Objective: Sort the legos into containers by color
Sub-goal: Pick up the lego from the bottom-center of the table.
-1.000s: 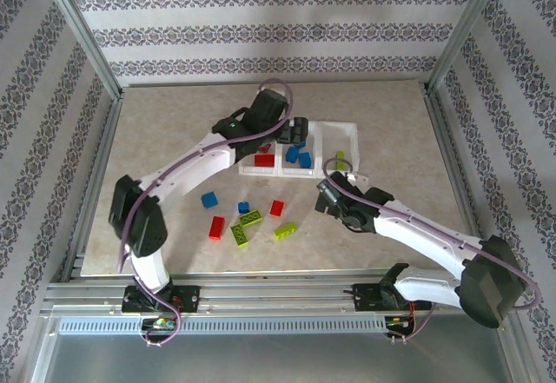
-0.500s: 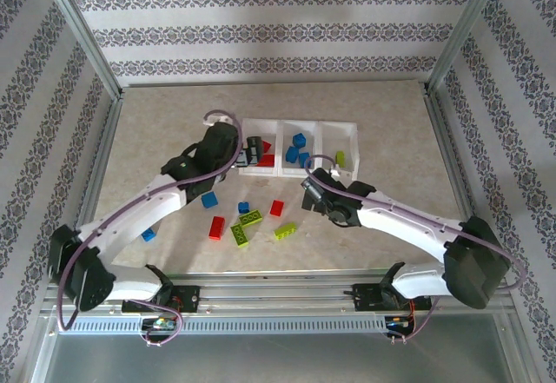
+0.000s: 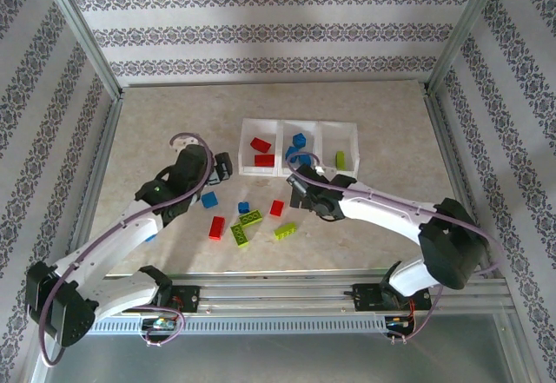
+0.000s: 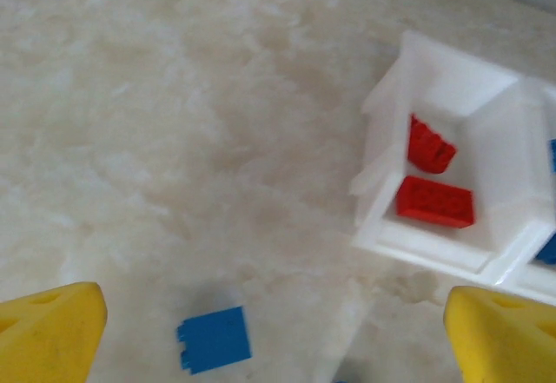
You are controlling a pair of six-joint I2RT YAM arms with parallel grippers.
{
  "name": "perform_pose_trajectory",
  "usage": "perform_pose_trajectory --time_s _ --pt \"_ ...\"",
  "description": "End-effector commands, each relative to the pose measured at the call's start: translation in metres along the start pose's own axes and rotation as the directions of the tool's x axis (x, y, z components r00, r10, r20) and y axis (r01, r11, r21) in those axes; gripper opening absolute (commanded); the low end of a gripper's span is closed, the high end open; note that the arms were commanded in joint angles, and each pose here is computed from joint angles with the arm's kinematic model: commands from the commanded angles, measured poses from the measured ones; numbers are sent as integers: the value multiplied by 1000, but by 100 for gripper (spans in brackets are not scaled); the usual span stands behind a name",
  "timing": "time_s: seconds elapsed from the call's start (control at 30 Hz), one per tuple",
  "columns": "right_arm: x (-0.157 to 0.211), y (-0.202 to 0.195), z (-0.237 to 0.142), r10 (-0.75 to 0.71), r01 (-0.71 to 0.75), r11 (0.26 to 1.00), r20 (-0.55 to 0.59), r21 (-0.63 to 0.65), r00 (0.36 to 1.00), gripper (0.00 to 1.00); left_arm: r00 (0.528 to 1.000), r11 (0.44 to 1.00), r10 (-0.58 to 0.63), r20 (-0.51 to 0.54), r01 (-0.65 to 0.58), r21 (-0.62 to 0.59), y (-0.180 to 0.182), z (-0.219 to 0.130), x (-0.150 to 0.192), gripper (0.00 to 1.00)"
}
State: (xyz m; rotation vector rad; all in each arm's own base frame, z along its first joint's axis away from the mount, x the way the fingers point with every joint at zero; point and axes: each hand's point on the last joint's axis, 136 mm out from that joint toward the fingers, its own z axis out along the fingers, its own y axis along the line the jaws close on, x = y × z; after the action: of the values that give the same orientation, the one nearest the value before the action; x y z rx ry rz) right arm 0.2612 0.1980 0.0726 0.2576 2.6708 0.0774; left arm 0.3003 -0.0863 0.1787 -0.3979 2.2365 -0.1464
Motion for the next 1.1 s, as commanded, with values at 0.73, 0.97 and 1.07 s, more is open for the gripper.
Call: perform_pose_trajectory --time_s 0.73,0.97,1.07 --pt "23 140 5 -334 314 928 -73 -201 940 85 921 942 -320 -222 283 -181 87 19 100 100" --pt "46 174 9 -423 398 894 -98 -204 901 81 915 932 -348 -204 315 -179 95 18 102 100" --pt "50 180 16 -422 397 896 -105 -201 900 83 915 931 -350 -201 317 -180 96 18 102 100"
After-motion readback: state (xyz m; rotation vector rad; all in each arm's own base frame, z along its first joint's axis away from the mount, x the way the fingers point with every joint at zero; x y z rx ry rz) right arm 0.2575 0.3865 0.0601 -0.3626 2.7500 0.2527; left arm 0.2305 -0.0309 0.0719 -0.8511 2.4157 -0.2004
